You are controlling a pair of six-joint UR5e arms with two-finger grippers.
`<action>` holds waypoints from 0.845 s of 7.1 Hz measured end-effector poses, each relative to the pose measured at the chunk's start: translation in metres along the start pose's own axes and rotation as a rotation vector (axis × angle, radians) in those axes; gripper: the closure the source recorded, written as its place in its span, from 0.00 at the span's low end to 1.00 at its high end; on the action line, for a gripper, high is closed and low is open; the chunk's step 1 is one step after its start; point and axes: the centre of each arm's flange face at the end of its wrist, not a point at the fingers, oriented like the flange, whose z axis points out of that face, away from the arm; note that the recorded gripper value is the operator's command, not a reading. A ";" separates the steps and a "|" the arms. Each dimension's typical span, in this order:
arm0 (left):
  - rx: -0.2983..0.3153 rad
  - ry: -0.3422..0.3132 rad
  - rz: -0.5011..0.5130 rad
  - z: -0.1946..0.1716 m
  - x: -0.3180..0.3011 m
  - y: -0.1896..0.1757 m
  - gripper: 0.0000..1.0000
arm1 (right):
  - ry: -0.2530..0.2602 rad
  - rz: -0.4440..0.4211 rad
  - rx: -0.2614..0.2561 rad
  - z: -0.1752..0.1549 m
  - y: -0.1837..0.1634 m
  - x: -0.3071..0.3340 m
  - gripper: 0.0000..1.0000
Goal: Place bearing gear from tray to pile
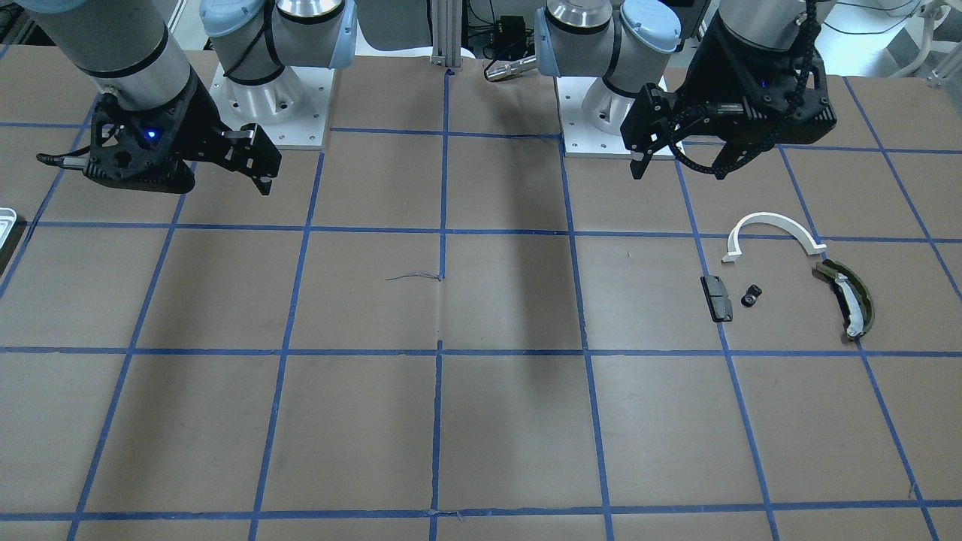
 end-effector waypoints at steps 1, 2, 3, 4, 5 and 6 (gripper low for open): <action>0.005 0.000 0.002 0.002 -0.001 -0.003 0.00 | -0.001 0.000 0.000 0.000 0.000 0.000 0.00; 0.008 0.000 0.006 0.005 -0.001 -0.006 0.00 | -0.004 0.000 0.000 0.000 0.000 0.000 0.00; 0.010 0.000 0.012 0.006 -0.001 -0.008 0.00 | -0.009 0.001 0.000 0.000 0.001 -0.001 0.00; 0.011 0.000 0.021 0.006 -0.001 -0.008 0.00 | -0.012 0.002 0.000 0.000 0.001 -0.001 0.00; 0.011 0.000 0.029 0.006 -0.001 -0.008 0.00 | -0.012 0.001 0.000 0.000 0.001 -0.001 0.00; 0.012 -0.001 0.039 0.006 -0.001 -0.006 0.00 | -0.012 0.002 -0.001 0.000 0.001 -0.001 0.00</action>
